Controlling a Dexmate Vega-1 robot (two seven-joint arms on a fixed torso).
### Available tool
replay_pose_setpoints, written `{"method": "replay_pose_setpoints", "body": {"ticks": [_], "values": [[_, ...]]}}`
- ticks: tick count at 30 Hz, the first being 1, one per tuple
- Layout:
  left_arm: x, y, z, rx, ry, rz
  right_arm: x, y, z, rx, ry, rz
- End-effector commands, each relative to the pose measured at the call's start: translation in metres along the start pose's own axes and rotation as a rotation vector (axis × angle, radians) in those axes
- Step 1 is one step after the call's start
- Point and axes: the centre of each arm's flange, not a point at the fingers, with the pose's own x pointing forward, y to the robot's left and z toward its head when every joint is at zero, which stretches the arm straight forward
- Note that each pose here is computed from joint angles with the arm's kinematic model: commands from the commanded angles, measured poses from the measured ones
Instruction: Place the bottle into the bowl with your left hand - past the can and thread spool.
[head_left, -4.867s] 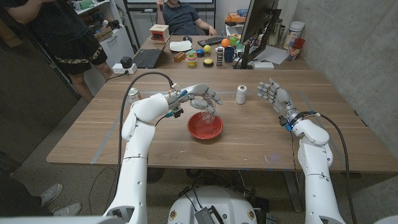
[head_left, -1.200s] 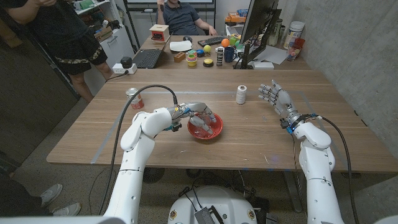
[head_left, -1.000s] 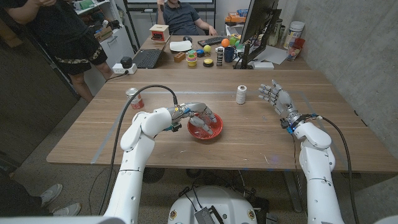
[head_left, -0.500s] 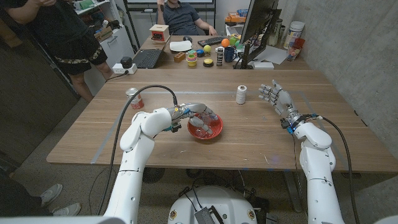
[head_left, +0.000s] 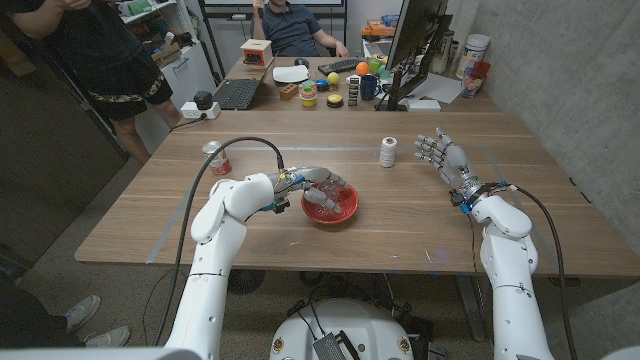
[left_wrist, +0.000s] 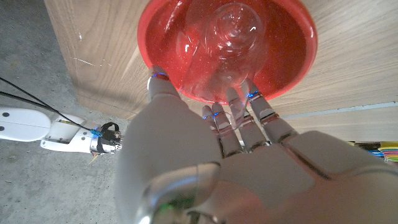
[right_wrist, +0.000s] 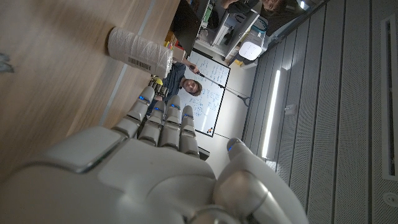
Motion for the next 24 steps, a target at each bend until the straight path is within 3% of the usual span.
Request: {"method": "replay_pose_setpoints", "body": {"ticks": [1,24], "values": [[-0.001,0.001,-0.001,0.0,0.0,-0.003,0.002,0.001,0.0,-0.001,0.001,0.0],[-0.008,0.012,0.004,-0.014,-0.014,0.046,0.001,0.001,0.001,-0.002,-0.002,0.003]]}}
